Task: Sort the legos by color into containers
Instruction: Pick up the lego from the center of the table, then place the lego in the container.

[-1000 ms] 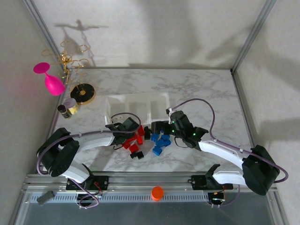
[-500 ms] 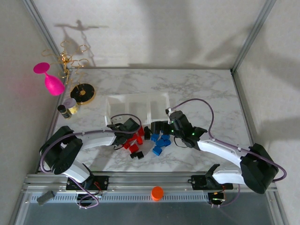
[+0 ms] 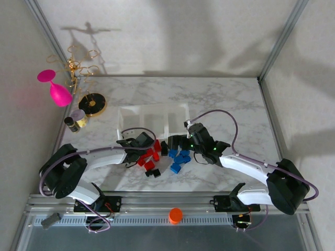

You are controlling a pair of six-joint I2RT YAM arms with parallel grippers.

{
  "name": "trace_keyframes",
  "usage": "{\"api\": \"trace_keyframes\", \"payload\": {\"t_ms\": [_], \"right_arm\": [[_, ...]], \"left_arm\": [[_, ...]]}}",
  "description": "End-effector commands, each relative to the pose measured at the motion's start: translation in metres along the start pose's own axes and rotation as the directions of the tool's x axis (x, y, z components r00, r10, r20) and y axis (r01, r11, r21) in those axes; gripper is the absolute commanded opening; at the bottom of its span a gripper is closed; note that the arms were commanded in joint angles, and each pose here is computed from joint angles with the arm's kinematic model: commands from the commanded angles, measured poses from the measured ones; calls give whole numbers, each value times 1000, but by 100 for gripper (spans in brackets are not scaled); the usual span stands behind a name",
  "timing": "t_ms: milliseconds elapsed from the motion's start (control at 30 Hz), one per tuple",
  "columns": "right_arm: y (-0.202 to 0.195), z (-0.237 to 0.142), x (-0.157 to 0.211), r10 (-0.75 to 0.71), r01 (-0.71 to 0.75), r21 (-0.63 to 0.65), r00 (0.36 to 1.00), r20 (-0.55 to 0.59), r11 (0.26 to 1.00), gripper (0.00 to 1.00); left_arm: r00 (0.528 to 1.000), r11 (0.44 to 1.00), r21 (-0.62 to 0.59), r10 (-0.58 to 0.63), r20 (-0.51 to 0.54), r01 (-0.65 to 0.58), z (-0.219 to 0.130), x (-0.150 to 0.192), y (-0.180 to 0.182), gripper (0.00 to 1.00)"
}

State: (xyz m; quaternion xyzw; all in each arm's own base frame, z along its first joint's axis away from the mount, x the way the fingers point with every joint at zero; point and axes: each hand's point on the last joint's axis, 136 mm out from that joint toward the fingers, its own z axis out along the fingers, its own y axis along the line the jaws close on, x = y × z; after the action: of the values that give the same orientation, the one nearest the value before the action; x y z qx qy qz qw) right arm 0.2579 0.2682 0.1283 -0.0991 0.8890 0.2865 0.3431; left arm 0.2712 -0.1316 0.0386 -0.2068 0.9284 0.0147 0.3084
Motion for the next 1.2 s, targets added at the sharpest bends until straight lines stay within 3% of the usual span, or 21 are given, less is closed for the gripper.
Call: {"api": "trace_keyframes", "payload": {"t_ms": [0, 233, 467, 667, 967, 1167], "right_arm": [[17, -4, -17, -47, 48, -44, 998, 37, 998, 99], [41, -10, -27, -110, 118, -124, 992, 62, 985, 99], [47, -10, -42, -83, 99, -137, 989, 121, 986, 99], [44, -6, -52, -61, 77, -104, 987, 151, 992, 99], [39, -5, -52, -61, 74, -80, 986, 158, 994, 99], [35, -9, -53, -64, 75, -60, 984, 168, 995, 99]], "left_arm": [[1000, 999, -47, -9, 23, 10, -10, -4, 19, 56], [998, 1000, 13, 4, 56, -5, -42, -25, 18, 56], [986, 999, 22, -32, 166, 29, -60, -89, 11, 55], [981, 991, 95, -104, 163, 89, -41, -128, -11, 55], [976, 995, -4, -92, 196, 95, 4, -160, -22, 57], [983, 998, 16, -60, 172, 58, 14, -162, -37, 71]]}}
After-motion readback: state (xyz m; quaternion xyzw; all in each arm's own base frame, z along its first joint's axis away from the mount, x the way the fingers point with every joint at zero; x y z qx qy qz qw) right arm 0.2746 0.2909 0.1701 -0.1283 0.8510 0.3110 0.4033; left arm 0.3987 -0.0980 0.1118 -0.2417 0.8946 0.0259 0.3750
